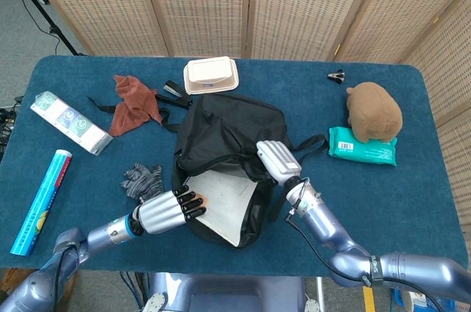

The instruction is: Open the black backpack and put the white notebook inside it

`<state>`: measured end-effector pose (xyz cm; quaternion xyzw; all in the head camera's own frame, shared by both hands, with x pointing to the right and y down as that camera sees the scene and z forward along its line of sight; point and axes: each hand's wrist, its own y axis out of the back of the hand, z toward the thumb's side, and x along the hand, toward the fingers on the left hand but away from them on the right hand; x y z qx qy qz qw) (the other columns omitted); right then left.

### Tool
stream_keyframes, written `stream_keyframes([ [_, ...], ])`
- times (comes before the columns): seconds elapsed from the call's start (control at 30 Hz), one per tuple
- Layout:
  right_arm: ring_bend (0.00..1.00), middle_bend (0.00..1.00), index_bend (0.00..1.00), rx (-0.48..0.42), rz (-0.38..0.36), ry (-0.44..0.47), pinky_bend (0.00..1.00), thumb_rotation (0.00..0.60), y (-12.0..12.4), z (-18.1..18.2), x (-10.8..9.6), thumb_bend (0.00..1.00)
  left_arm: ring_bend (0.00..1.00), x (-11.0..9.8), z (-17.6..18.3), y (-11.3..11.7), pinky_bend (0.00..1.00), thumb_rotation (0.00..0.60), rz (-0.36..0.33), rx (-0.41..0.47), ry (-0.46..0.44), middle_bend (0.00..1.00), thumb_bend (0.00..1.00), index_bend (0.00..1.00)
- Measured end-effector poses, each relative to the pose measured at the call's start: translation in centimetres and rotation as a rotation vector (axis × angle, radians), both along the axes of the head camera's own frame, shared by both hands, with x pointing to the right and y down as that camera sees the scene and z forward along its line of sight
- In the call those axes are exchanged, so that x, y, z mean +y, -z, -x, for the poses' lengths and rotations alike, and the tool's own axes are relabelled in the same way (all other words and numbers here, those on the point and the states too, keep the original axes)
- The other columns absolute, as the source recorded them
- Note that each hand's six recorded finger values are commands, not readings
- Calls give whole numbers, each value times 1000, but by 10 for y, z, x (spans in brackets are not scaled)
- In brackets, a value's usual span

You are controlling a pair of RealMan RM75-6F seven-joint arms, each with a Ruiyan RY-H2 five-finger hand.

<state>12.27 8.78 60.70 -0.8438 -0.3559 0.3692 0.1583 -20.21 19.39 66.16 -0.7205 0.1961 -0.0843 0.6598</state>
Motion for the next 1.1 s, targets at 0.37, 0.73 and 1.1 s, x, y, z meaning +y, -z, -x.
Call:
stream_keyframes([
  [0.37,574,619,655,3,0,14,606,600,2,3,3,610,662,-6,-5,-23,679,600,-90,-182,124,730,455,843],
  [0.73,574,619,655,-5,18,24,606,600,2,6,8,610,658,-11,-23,-33,680,600,-98,-287,250,730,454,843],
  [1.1,574,619,655,-13,-11,24,606,600,8,11,4,610,653,-2,-46,-35,680,600,-75,-293,192,728,453,843],
])
